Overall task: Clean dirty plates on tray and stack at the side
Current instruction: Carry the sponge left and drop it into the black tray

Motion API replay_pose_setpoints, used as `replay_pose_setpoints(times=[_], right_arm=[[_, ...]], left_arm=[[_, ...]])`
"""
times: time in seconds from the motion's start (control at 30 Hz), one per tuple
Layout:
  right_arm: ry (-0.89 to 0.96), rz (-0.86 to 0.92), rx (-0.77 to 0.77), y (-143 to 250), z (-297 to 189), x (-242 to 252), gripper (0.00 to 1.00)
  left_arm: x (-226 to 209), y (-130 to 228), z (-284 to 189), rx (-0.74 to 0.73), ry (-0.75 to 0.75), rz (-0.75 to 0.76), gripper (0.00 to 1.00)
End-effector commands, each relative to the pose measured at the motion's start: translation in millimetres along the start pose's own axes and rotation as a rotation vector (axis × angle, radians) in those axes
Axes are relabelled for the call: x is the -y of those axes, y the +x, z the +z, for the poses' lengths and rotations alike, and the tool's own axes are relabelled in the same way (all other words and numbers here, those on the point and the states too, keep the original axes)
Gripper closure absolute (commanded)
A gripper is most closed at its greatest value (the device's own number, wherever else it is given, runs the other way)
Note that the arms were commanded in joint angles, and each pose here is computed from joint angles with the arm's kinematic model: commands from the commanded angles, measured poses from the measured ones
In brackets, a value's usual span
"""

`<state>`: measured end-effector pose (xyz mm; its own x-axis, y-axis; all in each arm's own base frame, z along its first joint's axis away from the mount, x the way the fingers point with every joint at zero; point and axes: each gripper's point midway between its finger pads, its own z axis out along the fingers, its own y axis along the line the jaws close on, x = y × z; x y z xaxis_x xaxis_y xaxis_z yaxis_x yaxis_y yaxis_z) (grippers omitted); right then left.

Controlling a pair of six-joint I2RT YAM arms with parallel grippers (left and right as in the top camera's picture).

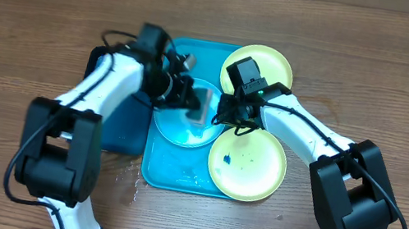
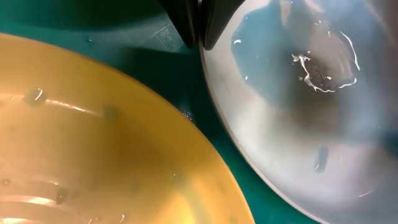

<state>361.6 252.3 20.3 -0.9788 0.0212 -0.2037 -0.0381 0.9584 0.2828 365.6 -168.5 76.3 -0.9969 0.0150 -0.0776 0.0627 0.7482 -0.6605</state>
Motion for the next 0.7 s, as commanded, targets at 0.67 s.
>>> replay_pose_setpoints(times=[0.67], right_arm=[[-0.020, -0.006, 0.007, -3, -2, -6, 0.96]], left_arm=[[-156, 40, -117, 0.075, -0.745, -0.309, 0.96]])
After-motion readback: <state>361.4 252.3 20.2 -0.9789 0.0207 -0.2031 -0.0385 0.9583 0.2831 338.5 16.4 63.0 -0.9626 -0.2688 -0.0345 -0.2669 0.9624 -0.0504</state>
